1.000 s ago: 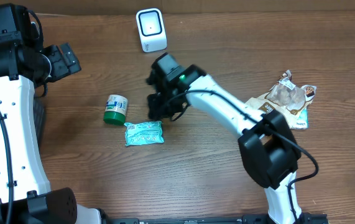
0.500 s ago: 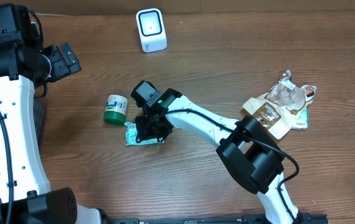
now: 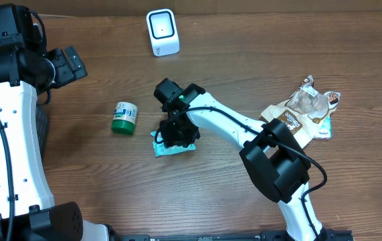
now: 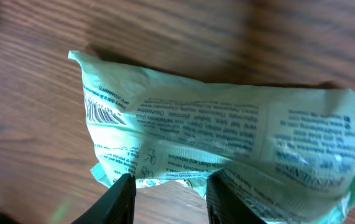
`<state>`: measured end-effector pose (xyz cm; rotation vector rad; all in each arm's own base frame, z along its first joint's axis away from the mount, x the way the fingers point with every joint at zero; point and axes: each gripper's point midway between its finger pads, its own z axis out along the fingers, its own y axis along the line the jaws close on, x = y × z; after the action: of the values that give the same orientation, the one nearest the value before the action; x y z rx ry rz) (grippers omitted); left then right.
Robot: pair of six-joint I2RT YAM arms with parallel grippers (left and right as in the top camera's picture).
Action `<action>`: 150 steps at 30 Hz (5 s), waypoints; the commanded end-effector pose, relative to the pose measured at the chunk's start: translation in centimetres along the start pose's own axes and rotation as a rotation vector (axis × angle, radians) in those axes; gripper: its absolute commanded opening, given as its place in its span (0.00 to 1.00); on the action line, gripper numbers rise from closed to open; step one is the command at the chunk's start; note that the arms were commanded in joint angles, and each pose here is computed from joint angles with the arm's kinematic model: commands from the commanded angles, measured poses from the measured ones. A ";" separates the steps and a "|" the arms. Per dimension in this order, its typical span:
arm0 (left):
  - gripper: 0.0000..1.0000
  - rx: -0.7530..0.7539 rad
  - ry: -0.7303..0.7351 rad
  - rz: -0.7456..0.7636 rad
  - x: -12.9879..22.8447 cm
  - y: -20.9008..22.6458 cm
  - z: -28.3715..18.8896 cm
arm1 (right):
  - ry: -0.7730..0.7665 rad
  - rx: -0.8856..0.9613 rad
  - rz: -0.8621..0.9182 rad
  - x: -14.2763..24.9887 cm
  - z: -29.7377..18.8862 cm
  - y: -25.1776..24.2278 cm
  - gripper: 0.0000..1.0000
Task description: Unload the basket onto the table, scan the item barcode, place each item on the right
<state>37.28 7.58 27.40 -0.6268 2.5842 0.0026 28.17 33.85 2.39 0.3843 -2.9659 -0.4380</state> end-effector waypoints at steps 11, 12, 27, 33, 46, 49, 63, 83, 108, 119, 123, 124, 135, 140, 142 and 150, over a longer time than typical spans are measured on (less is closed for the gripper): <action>1.00 -0.011 0.008 0.013 0.1 0.1 0.4 | -0.194 0.103 -0.070 -4.1 -1.4 0.3 0.13; 1.00 -0.011 0.008 0.013 0.1 0.1 0.4 | -0.207 0.136 -0.062 -4.3 -1.1 -0.1 0.12; 1.00 -0.011 0.008 0.013 0.1 0.1 0.4 | -0.136 0.188 -0.050 -2.9 3.2 -0.3 0.15; 1.00 -0.011 0.008 0.013 0.1 0.1 0.4 | -0.128 0.193 -0.048 -2.7 3.2 -0.4 0.38; 1.00 -0.011 0.008 0.013 0.1 0.1 0.4 | -0.179 0.163 -0.064 -4.2 -0.5 0.2 0.84; 1.00 -0.011 0.008 0.013 0.1 0.1 0.4 | -0.243 0.129 -0.085 -5.2 -5.4 0.8 0.85; 0.99 -0.011 0.008 0.013 0.1 0.1 0.4 | -0.089 -0.114 0.042 -2.7 -13.2 -6.2 0.84; 0.99 -0.011 0.008 0.013 0.1 0.1 0.4 | 0.002 -0.282 0.188 -0.2 -2.6 -7.7 0.78; 1.00 -0.011 0.008 0.013 0.1 0.1 0.4 | -0.074 -0.360 0.336 -1.1 0.9 -6.5 0.04; 1.00 -0.011 0.008 0.013 0.1 0.1 0.4 | -0.276 -0.493 0.060 -1.8 -9.7 -5.1 0.04; 0.99 -0.011 0.008 0.013 0.1 0.1 0.4 | -0.373 -0.551 -0.021 -0.7 -15.2 -4.7 0.04; 1.00 -0.011 0.008 0.013 0.1 0.1 0.4 | -0.393 -0.553 -0.022 -0.4 -16.4 -4.8 0.04; 0.99 -0.011 0.008 0.013 0.1 0.1 0.4 | -0.599 -0.571 -0.142 4.4 -25.7 -3.7 0.04; 1.00 -0.011 0.008 0.013 0.1 0.1 0.4 | -0.635 -0.568 -0.130 5.6 -27.2 -3.6 0.04; 1.00 -0.011 0.008 0.013 0.1 0.1 0.4 | -0.625 -0.567 -0.124 5.9 -27.0 -3.7 0.04; 0.99 -0.011 0.008 0.013 0.1 0.1 0.4 | -0.588 -0.534 -0.082 6.3 -26.1 -4.4 0.04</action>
<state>37.27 7.58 27.40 -0.6269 2.5846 0.0027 27.00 21.32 25.82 0.3548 -3.1456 -1.5307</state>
